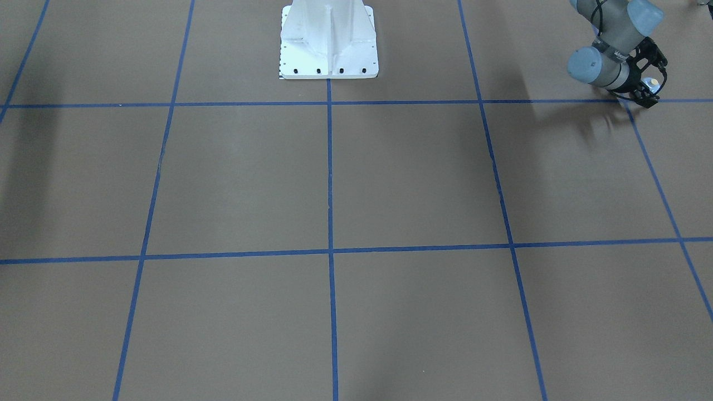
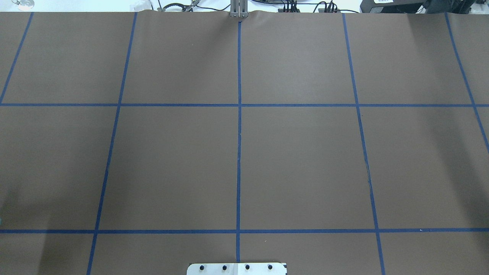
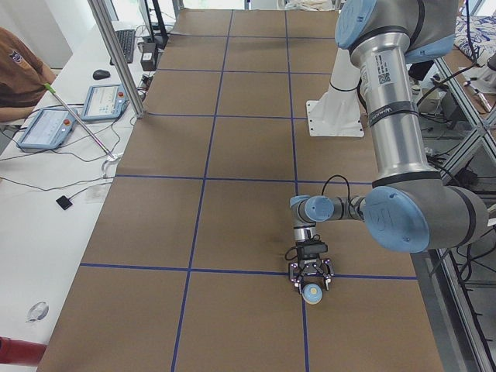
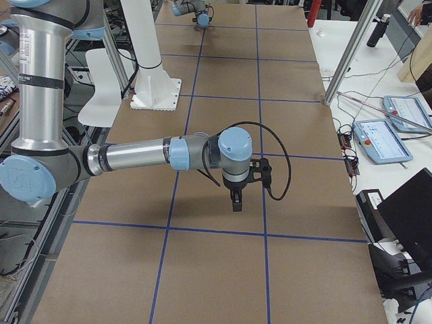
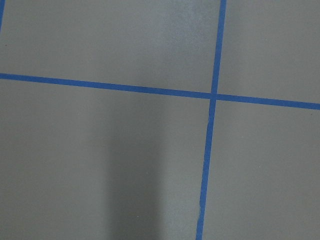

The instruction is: Place and press bell with both arms

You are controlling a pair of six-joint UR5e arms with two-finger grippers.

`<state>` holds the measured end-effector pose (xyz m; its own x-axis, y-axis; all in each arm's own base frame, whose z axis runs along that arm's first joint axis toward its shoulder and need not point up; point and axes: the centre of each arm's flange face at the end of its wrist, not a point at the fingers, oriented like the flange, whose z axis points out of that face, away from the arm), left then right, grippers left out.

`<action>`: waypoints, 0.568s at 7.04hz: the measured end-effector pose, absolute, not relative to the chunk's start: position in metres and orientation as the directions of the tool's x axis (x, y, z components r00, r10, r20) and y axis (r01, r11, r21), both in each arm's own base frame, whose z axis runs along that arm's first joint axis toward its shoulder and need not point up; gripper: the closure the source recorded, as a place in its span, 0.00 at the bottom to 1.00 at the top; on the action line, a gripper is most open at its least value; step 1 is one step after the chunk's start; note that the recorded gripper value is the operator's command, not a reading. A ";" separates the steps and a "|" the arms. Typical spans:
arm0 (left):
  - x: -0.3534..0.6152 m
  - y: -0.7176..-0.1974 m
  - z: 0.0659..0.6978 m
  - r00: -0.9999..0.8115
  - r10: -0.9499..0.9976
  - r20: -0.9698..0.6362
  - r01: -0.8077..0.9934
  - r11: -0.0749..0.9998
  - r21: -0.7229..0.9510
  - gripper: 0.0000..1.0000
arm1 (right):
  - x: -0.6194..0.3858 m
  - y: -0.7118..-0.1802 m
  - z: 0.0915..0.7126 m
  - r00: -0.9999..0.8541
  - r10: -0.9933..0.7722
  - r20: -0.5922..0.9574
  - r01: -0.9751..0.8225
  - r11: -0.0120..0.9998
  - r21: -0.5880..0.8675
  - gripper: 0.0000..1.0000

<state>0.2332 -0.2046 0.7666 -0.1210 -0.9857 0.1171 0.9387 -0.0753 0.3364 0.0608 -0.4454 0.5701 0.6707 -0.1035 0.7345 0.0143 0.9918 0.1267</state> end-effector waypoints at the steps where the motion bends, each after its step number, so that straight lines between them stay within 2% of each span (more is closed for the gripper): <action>1: 0.232 -0.202 0.772 -0.112 -0.986 0.120 0.936 -0.064 0.347 0.06 | 0.061 -0.445 0.569 0.671 -0.104 0.734 0.014 0.992 0.128 0.00; 2: 0.233 -0.198 0.776 -0.101 -0.988 0.120 0.933 -0.052 0.355 0.42 | 0.061 -0.444 0.568 0.671 -0.105 0.734 0.014 0.992 0.129 0.00; 3: 0.235 -0.194 0.778 -0.099 -0.988 0.117 0.931 -0.050 0.362 0.85 | 0.061 -0.443 0.567 0.671 -0.106 0.734 0.014 0.991 0.130 0.00; 4: 0.236 -0.191 0.781 -0.107 -0.988 0.110 0.927 -0.059 0.371 1.00 | 0.061 -0.443 0.566 0.671 -0.107 0.734 0.015 0.991 0.131 0.00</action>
